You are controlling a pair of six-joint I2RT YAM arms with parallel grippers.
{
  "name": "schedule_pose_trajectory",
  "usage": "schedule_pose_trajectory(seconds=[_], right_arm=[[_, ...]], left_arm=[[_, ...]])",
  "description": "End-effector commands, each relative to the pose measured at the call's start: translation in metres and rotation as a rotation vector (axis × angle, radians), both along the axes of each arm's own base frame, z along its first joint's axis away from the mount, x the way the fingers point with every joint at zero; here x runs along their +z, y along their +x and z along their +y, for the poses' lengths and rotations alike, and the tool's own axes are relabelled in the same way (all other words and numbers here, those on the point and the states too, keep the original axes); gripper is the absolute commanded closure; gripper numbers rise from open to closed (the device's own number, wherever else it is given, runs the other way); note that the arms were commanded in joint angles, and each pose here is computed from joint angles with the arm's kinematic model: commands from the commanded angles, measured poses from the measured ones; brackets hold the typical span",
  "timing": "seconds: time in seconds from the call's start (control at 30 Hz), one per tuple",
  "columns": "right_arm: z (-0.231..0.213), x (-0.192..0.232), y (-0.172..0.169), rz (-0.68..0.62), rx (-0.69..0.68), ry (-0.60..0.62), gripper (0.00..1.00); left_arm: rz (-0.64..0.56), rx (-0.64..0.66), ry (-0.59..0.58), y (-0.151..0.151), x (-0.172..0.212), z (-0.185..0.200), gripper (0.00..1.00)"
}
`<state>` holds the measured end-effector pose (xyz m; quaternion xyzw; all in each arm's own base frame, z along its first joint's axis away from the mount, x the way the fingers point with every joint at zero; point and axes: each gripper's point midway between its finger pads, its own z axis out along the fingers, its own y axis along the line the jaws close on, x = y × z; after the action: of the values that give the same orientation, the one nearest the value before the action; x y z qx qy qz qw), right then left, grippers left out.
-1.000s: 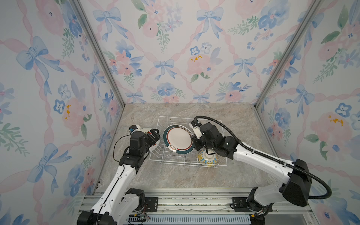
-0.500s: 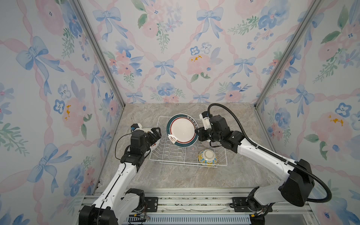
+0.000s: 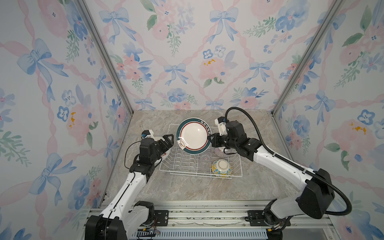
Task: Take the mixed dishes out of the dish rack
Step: 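Grasp the plate rim with the left gripper while the right gripper holds it up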
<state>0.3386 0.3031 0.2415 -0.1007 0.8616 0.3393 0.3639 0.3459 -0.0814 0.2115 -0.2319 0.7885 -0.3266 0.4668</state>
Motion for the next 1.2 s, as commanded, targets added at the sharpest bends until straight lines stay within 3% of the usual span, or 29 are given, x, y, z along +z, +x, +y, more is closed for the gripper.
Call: schedule_pose_trajectory(seconds=[0.0, 0.53, 1.17], right_arm=[[0.012, 0.031, 0.008, -0.043, 0.021, 0.112, 1.00], [0.020, 0.044, 0.001, -0.036, 0.075, 0.189, 1.00], [0.030, 0.045, 0.000, 0.026, 0.127, 0.267, 1.00]], left_arm=[[-0.032, -0.059, -0.028, 0.001, 0.005, -0.014, 0.02], [-0.108, -0.242, -0.067, 0.007, 0.027, -0.063, 0.02], [-0.214, -0.343, -0.121, 0.004, 0.054, -0.082, 0.53]])
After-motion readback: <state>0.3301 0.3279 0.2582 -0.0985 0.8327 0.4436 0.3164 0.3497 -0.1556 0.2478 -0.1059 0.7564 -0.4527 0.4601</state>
